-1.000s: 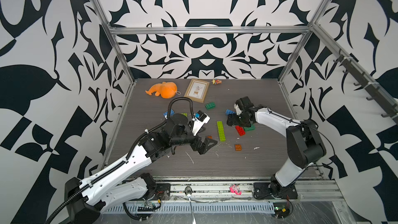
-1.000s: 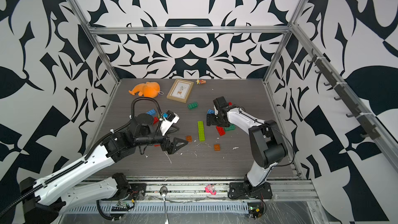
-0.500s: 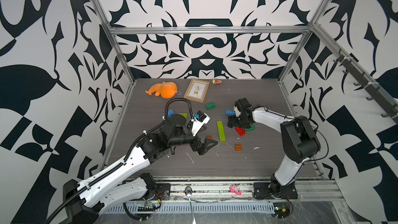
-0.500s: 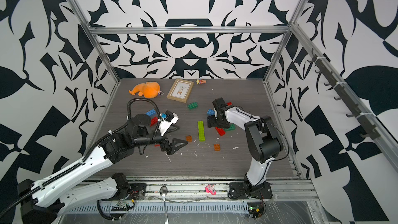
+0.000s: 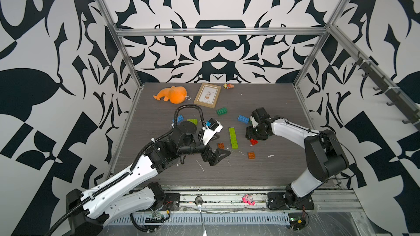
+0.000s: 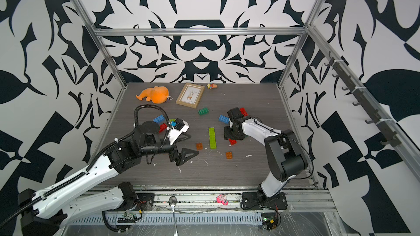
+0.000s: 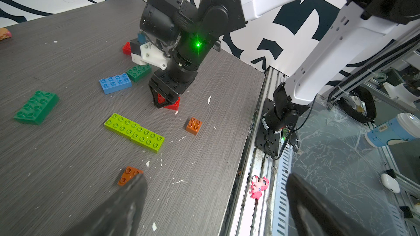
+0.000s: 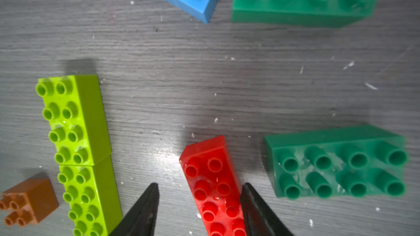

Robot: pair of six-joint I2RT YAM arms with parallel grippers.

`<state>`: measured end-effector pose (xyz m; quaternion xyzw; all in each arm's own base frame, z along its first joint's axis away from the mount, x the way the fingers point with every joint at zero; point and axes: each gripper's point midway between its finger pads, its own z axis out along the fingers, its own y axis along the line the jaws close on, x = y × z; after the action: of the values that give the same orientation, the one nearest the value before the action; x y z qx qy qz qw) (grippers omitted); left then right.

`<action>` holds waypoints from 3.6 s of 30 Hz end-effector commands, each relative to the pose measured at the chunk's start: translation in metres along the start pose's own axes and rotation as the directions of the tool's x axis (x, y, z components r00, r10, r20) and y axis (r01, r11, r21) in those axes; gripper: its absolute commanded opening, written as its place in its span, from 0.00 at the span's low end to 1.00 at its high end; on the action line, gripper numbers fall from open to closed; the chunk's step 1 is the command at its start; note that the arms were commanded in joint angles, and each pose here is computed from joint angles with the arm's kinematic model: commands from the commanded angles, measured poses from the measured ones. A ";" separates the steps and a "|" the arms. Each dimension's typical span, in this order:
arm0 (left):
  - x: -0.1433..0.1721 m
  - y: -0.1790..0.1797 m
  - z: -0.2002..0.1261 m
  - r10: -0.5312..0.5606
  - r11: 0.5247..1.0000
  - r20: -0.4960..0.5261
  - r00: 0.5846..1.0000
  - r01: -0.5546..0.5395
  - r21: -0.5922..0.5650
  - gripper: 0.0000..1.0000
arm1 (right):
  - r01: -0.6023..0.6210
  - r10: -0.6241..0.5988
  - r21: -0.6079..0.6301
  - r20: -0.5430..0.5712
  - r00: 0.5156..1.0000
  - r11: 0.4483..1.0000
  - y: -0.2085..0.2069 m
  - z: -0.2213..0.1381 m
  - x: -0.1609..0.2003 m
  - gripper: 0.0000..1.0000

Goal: Assemble a small pinwheel with lego
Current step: Pick up the lego brick from the center of the board, then assemble the lego brick with the lego brick.

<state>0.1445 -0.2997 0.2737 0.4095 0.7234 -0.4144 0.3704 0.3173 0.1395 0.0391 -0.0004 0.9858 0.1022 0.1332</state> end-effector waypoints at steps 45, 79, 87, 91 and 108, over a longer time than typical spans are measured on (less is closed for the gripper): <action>0.010 -0.014 0.002 0.039 0.998 -0.033 0.999 -0.037 0.051 1.00 | 0.034 -0.032 0.054 -0.034 0.999 0.998 0.001 0.004 0.015 0.29; 0.013 -0.012 0.005 0.039 0.999 -0.059 0.997 -0.037 0.030 1.00 | 0.113 -0.110 -0.034 0.075 0.991 0.993 0.095 -0.018 -0.011 0.12; 0.013 -0.013 0.006 0.042 0.999 -0.060 0.997 -0.040 0.033 1.00 | 0.117 -0.114 -0.031 0.062 0.991 0.993 0.098 -0.012 -0.014 0.12; 0.014 -0.014 0.006 0.043 0.998 -0.060 0.997 -0.041 0.038 1.00 | 0.124 -0.122 -0.023 0.057 0.991 0.992 0.098 -0.008 -0.015 0.12; 0.013 -0.016 0.005 0.047 0.998 -0.058 0.997 -0.044 0.046 1.00 | 0.144 -0.144 0.026 0.017 0.989 0.989 0.086 0.004 -0.006 0.09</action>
<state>0.1302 -0.3058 0.2587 0.4401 0.7235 -0.4035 0.3466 0.3198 0.2247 0.0492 -0.0592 0.9837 0.0901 0.1442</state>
